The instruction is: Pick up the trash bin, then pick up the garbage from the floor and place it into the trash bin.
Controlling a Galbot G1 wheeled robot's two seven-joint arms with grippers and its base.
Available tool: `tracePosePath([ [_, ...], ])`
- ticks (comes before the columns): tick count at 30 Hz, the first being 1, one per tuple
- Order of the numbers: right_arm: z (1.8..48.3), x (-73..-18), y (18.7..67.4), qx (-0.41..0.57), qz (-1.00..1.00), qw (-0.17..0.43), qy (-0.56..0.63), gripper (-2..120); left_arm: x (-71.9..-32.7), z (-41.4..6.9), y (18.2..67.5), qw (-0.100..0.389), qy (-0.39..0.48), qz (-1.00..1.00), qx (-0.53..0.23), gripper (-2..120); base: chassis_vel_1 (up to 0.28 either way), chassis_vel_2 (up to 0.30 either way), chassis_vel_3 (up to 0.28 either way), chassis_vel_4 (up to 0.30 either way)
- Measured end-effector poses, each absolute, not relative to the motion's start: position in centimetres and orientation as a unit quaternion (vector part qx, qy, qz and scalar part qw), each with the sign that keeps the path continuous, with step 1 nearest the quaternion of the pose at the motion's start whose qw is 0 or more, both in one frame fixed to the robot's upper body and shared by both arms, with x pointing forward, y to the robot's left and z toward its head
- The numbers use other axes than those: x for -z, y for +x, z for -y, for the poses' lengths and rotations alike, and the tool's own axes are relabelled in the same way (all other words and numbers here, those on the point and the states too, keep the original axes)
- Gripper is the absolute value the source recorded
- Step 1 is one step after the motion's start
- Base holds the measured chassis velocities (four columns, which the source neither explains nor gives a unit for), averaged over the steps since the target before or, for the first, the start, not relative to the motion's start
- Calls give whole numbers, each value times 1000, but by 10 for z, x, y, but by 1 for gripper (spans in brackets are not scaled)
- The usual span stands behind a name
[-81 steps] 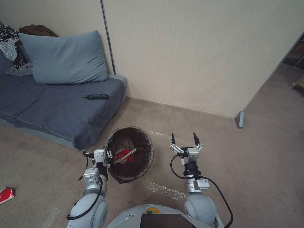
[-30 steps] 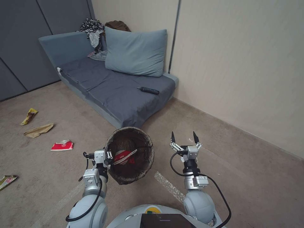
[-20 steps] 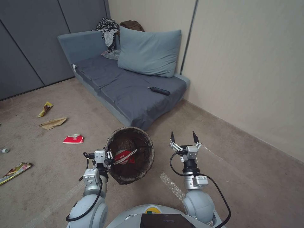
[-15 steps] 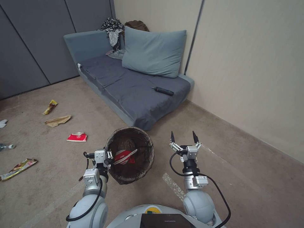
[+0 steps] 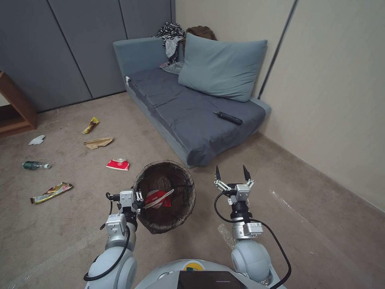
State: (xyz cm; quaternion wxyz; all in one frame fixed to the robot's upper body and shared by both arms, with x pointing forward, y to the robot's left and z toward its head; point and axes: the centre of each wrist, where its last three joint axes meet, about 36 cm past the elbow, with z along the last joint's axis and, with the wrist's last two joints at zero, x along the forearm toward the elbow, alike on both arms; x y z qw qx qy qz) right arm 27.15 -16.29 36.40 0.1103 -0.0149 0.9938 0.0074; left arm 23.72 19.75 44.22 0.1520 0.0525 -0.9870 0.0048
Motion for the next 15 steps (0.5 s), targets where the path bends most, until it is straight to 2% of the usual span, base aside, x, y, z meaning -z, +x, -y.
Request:
tracePosePath([
  [15,163,-365,273,-8,-993,114,-16,100,-442,-197,237,152,48,987,-4,3,39,44,36,41],
])
